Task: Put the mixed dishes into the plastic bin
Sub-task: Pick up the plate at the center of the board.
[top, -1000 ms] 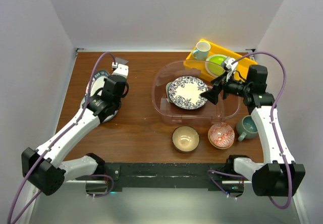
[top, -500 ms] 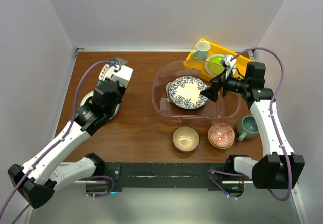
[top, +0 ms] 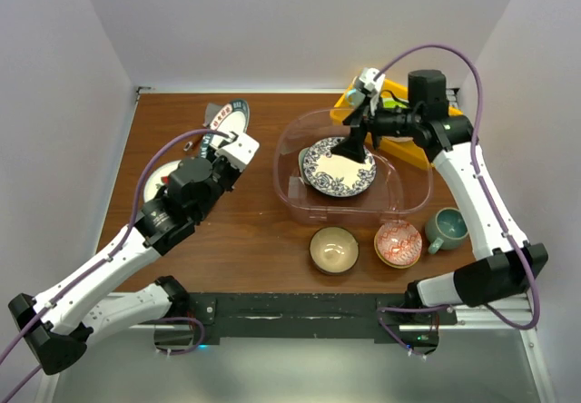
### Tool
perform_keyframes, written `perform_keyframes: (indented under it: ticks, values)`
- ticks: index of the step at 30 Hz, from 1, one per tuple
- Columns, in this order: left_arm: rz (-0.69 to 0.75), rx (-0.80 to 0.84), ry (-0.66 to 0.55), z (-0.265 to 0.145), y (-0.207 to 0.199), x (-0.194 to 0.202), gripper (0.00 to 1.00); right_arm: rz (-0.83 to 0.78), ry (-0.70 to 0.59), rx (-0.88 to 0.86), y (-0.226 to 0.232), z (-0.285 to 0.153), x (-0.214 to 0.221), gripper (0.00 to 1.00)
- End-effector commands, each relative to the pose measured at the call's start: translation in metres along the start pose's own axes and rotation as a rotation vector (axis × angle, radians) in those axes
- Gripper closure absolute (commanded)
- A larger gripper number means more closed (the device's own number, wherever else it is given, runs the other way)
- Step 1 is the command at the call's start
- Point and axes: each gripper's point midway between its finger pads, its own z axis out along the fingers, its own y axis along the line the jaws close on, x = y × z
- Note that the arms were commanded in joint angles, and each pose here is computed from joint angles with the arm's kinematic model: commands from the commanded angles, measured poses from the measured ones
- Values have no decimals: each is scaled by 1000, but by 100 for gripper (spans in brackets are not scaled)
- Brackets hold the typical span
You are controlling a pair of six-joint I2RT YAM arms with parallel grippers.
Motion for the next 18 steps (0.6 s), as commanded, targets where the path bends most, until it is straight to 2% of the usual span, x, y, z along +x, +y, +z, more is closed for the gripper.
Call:
perform_keyframes:
  ticks: [1, 8, 14, 18]
  values:
    - [30, 18, -178, -2, -1, -43, 100, 9, -2, -6, 5, 11, -31, 2]
    - [89, 77, -263, -2, -24, -59, 100, 153, -64, -29, 3, 50, -62, 3]
    - [165, 87, -273, 0, -42, -63, 100, 415, -130, 17, -5, 75, -84, 3]
    - [199, 74, -259, 6, -48, -63, 100, 557, -131, 118, -11, 83, -80, 3]
